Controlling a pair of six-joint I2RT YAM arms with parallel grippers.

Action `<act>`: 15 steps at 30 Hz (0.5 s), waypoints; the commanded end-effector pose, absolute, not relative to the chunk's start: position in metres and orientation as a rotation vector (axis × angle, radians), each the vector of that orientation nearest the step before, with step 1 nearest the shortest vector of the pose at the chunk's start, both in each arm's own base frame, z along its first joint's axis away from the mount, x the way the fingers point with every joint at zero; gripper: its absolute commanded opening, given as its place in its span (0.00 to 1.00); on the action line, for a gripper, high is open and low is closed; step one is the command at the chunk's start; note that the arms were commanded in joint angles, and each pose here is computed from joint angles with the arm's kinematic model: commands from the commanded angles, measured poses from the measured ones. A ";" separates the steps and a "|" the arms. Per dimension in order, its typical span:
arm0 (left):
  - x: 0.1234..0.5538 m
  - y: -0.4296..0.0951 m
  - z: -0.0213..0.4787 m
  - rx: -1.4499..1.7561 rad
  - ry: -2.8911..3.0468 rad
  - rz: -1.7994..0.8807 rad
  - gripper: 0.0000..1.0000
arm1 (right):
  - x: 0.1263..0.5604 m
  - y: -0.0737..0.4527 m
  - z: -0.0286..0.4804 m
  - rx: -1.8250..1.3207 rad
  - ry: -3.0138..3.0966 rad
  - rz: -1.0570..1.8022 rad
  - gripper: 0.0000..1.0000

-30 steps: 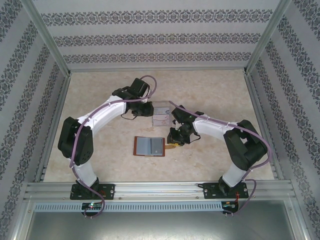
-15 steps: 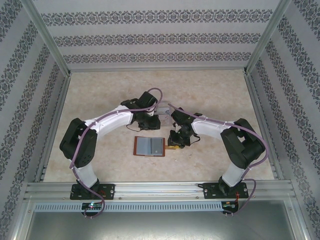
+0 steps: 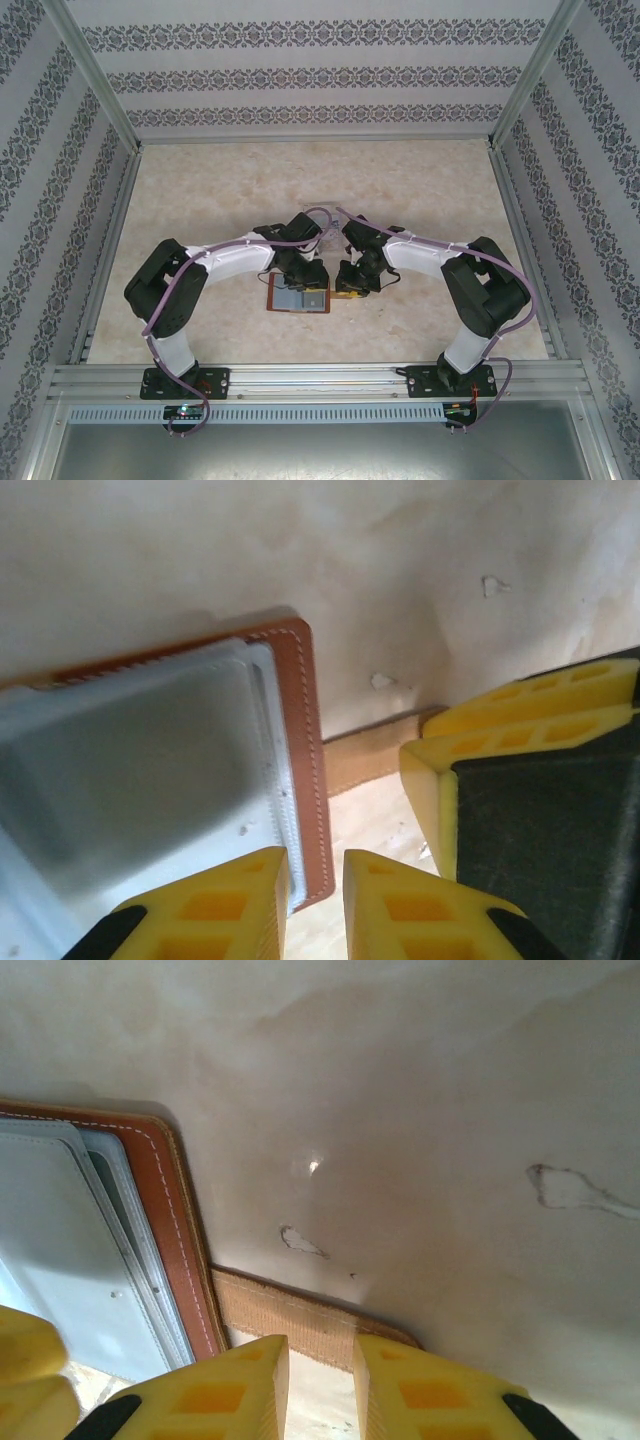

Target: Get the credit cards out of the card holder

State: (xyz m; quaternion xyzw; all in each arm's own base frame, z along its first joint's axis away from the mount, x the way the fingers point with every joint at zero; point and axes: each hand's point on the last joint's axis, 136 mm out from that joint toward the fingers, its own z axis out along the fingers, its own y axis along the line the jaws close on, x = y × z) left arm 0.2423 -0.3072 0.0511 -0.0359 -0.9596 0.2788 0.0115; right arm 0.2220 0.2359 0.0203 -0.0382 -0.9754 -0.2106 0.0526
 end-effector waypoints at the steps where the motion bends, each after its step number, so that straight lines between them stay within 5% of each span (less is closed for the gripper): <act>1: 0.236 -0.324 0.048 -0.114 -2.948 0.945 0.22 | 0.215 0.232 0.012 -0.094 -2.959 -0.578 0.26; 15: 0.222 -0.300 0.017 -0.098 -2.970 0.710 0.27 | 0.216 0.232 0.011 -0.091 -2.957 -0.575 0.26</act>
